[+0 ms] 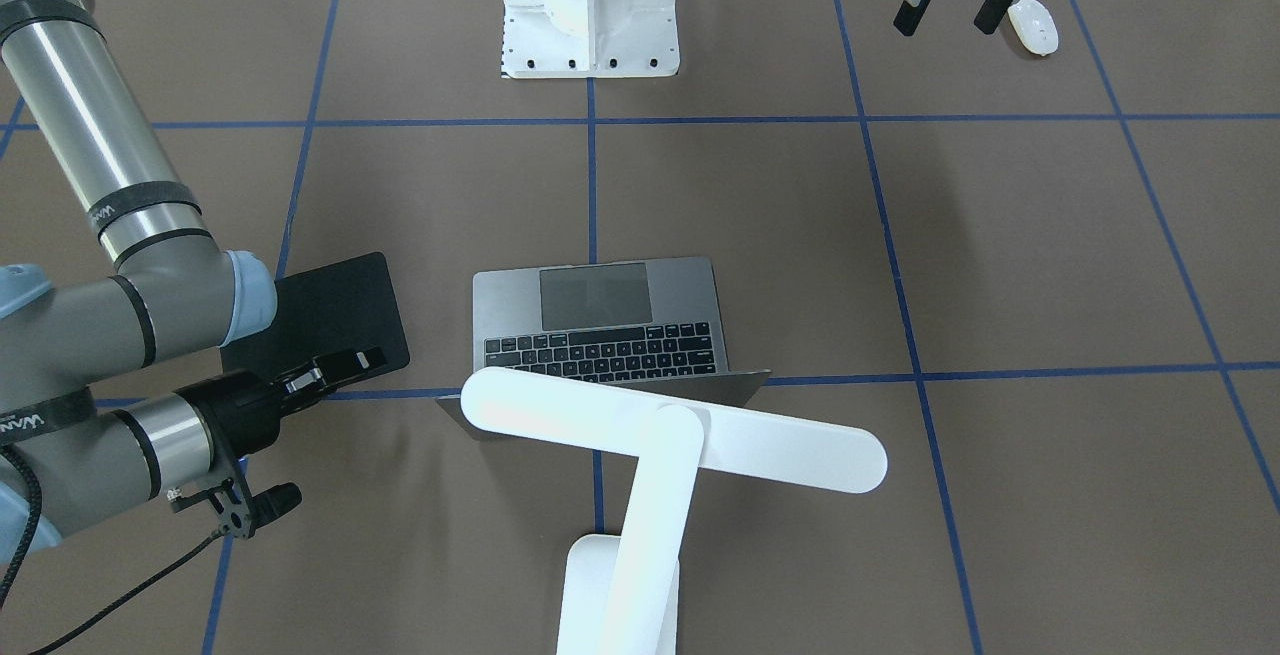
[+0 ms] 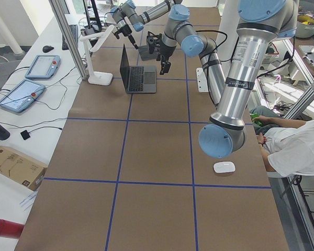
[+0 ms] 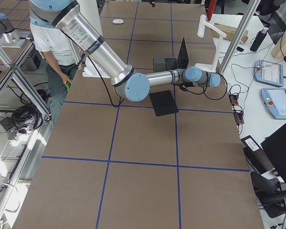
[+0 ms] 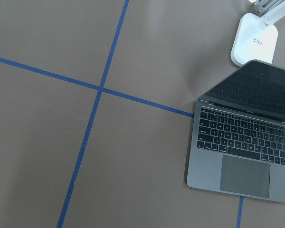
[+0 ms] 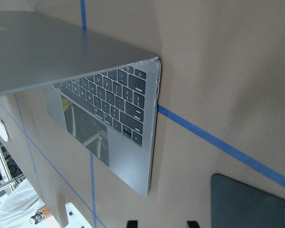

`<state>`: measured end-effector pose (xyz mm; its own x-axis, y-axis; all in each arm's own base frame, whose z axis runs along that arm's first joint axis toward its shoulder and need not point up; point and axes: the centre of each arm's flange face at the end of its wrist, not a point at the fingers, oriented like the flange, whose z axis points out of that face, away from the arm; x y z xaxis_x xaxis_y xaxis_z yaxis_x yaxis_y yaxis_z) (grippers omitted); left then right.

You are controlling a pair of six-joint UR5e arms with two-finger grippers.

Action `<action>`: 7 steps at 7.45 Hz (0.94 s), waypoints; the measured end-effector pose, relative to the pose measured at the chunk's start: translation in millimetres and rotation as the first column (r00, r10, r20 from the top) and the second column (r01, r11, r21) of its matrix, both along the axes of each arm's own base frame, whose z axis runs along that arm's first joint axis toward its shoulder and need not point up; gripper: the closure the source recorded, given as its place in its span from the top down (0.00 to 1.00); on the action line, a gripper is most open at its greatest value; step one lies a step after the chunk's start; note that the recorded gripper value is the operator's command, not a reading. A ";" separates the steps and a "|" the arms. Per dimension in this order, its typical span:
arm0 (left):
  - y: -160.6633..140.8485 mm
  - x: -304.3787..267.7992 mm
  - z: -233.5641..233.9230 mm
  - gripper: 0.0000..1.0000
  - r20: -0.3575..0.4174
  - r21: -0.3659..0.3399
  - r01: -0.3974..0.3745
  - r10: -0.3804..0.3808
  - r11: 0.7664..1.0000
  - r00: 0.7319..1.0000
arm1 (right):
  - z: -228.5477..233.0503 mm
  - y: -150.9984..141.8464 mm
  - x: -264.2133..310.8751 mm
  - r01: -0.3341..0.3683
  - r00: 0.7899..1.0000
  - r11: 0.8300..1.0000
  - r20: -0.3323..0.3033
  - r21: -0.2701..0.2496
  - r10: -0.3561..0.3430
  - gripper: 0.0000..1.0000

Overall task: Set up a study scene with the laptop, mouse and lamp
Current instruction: 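Open the right gripper and lift it away from the mouse pad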

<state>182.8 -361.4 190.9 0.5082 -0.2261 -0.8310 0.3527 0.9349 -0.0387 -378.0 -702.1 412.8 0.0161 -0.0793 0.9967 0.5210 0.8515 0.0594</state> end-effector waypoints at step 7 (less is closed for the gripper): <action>5.2 -6.7 63.2 0.99 0.164 0.044 -0.151 0.142 0.988 0.976 | 46.3 36.0 85.3 -0.098 0.941 0.990 -0.334 -0.104 0.058 0.61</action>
